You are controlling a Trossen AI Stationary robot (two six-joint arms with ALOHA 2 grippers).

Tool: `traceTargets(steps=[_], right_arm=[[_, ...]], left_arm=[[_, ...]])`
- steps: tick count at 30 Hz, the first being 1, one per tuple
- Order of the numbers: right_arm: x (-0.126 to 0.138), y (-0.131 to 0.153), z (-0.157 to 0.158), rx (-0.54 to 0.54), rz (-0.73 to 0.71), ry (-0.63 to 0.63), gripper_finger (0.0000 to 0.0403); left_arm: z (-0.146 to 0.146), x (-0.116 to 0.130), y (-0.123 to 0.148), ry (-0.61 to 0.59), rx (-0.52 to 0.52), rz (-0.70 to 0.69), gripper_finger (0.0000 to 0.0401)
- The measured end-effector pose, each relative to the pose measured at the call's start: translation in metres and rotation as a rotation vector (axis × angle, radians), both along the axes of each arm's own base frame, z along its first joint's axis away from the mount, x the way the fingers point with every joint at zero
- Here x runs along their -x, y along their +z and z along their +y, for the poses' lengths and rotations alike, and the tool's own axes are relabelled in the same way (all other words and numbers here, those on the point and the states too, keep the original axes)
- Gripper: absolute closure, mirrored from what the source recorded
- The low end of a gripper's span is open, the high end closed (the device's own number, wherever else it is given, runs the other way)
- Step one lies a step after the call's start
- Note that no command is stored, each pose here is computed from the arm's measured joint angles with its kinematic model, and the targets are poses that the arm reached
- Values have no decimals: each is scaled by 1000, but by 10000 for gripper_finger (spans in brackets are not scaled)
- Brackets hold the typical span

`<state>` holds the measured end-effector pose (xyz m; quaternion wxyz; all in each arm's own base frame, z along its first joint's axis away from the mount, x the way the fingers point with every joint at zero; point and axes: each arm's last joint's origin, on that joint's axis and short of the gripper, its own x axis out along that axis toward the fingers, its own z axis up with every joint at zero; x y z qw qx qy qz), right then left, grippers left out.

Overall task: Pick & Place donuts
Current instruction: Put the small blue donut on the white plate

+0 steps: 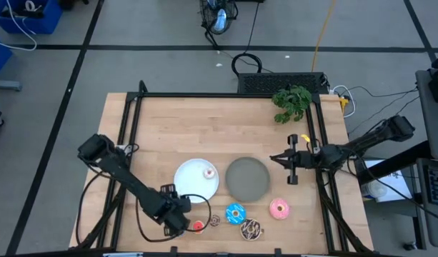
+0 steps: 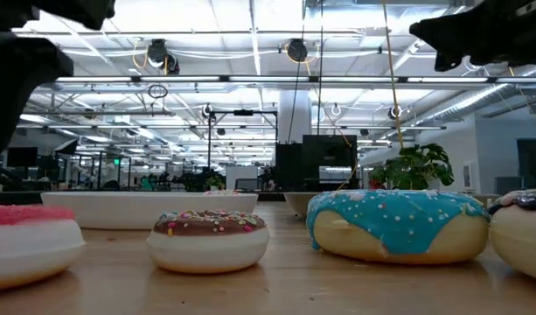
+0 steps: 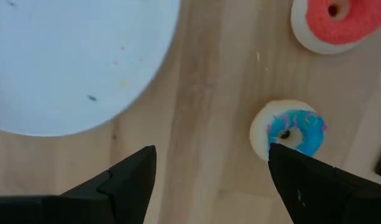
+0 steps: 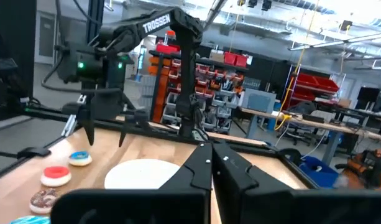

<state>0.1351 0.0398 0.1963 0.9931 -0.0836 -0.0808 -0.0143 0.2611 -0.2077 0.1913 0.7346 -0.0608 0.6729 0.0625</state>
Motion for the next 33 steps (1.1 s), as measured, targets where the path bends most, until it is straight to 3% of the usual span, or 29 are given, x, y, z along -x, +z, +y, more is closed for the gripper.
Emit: traceTargets(steps=[11, 19, 33], right_arm=[[9, -1, -3, -35, 37, 13, 403], [9, 2, -3, -20, 12, 10, 403], [9, 2, -3, -19, 11, 10, 403]], left_arm=[[-21, 1, -1, -22, 105, -70, 96], [-23, 3, -2, -26, 75, -81, 96], [-19, -7, -28, -7, 30, -6, 96]])
